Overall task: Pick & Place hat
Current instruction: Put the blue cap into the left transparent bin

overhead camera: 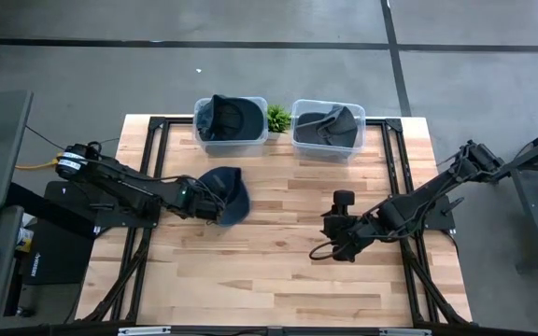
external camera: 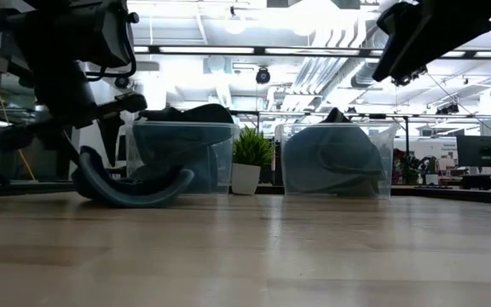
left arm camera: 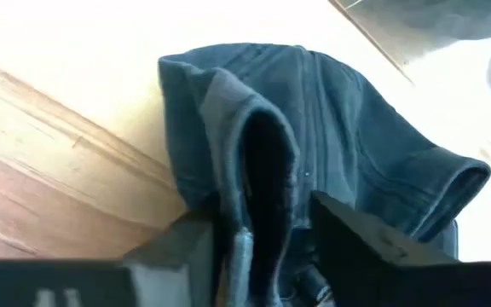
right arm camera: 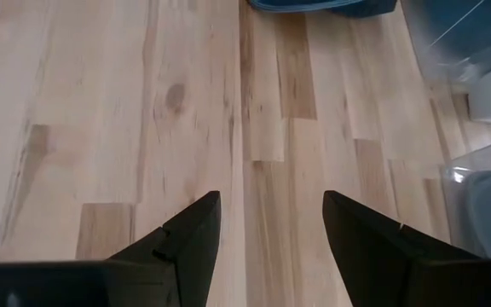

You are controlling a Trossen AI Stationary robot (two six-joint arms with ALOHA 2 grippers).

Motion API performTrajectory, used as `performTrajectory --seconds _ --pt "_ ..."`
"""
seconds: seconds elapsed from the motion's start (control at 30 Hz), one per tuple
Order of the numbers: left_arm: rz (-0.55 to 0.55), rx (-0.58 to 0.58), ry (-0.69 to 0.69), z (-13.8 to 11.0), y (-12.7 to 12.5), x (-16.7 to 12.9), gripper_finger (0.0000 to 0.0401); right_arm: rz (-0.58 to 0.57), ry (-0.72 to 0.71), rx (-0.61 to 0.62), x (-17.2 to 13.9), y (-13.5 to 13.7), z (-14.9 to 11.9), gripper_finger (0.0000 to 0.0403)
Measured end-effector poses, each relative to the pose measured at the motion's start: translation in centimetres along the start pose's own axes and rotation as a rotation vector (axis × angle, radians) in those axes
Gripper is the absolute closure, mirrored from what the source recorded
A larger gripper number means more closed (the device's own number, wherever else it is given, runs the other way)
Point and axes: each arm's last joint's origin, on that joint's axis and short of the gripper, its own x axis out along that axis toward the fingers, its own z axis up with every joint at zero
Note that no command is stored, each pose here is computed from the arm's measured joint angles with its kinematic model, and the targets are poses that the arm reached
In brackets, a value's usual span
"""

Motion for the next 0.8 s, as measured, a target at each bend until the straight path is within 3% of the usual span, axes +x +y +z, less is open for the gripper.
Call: performTrajectory --seconds 0.17,0.43,0.63,0.8 --pt "0.000 0.001 0.000 0.0 0.0 0.0 0.0277 0.026 0.010 0.021 0.0 0.1 0.0 0.0201" --pt "0.020 0.050 -0.018 -0.5 0.2 0.7 0.0295 0.036 0.005 0.042 -0.2 0.4 -0.1 0.0201" --pt "0.023 0.077 -0.023 -1.3 0.3 1.5 0.0385 0.052 -0.003 0.034 -0.5 1.0 -0.3 0.0201" --pt "-0.011 0.073 -0.037 -1.6 0.1 1.8 0.0388 0.055 -0.017 0.018 -1.0 1.7 -0.5 0.0201"
